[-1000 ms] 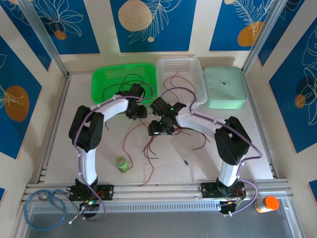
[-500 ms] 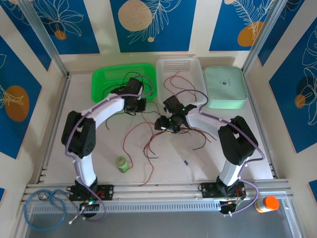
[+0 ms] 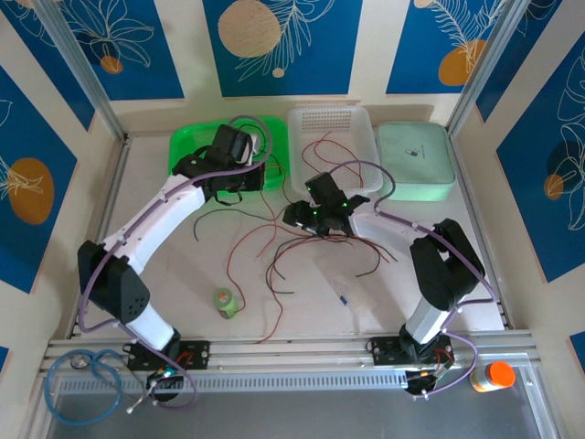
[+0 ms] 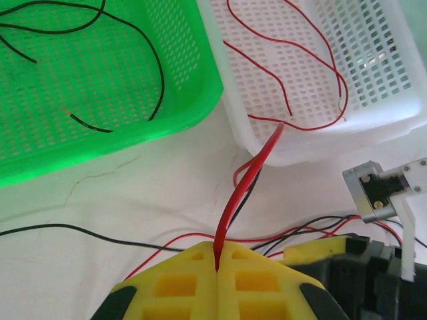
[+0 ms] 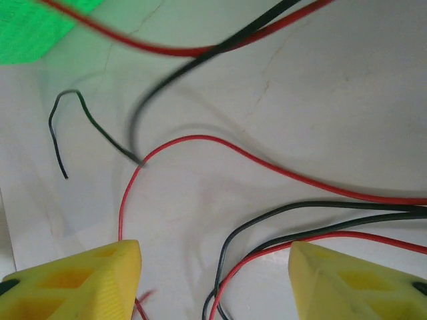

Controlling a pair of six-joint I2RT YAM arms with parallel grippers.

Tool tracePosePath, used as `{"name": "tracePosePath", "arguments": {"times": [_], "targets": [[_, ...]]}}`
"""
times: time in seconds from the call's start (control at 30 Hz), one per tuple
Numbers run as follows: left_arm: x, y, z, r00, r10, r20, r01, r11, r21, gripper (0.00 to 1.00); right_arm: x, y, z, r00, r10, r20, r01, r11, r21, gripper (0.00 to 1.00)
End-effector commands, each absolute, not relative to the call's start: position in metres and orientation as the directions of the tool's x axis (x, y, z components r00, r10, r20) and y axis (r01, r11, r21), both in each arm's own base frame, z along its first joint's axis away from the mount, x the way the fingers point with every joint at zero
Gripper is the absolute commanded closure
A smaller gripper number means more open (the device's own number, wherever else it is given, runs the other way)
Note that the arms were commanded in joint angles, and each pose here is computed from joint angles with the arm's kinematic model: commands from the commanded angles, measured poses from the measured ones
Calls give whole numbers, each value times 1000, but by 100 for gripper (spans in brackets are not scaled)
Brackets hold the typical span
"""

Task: Untangle the cables

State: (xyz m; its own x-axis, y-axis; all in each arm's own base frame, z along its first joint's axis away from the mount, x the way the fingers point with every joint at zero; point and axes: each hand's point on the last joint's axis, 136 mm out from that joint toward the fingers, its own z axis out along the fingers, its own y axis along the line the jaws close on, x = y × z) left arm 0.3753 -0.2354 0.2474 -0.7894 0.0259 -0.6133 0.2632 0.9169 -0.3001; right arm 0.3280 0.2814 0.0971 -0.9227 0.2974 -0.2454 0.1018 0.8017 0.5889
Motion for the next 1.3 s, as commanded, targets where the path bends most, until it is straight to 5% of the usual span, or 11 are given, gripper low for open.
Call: {"name": "tracePosePath", "arguments": {"times": [0.0, 0.37, 0.67, 1.27], "targets": [[363, -235, 273, -767, 43, -640, 301, 905, -299, 100, 339, 275, 104, -832, 496, -249, 211, 698, 685, 39], [352, -235, 301, -738, 40, -674, 336, 887, -316, 100, 356, 307, 110, -797, 557, -232, 236, 641, 730, 32], [343, -233, 364, -653, 38, -757, 406, 861, -307, 100, 345, 278, 103, -783, 562, -266, 246, 673, 697, 40], [401, -289, 434, -430, -147, -891, 548, 741, -387, 100, 273, 152, 155, -694, 478, -538, 169, 835, 524, 83]]}}
